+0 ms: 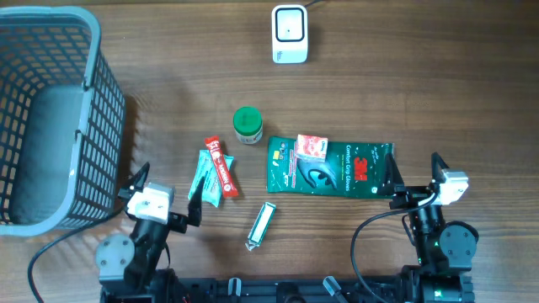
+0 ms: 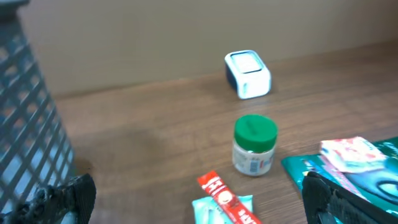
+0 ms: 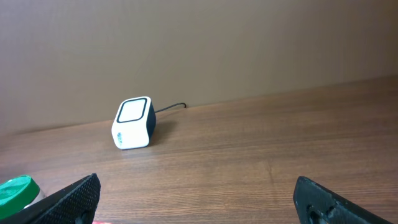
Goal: Scan the item barcode
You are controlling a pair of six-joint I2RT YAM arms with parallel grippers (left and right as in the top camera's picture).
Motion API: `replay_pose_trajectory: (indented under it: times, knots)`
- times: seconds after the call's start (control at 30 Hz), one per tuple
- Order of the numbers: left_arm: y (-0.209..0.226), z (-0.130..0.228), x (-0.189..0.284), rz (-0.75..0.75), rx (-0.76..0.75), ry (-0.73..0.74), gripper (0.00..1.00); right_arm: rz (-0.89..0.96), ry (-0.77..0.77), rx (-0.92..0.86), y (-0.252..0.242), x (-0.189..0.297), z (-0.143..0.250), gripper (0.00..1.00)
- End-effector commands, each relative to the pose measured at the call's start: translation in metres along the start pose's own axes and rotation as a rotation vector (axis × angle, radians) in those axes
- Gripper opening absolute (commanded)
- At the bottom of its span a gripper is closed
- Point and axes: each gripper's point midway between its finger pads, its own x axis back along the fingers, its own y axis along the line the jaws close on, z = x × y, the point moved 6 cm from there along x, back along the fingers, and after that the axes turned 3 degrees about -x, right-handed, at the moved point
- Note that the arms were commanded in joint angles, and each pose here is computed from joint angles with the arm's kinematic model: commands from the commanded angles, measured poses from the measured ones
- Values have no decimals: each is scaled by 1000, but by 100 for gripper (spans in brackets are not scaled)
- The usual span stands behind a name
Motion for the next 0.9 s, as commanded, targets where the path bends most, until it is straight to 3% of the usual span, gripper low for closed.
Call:
replay_pose_trajectory:
  times: [0.0,0.87]
  knots:
    - [10,10,-3,-92,78,28,100,9,-9,-11,-1,0,-1,100]
    - [2,55,3,-67,124,268,100,9,-9,-11,-1,0,-1,100]
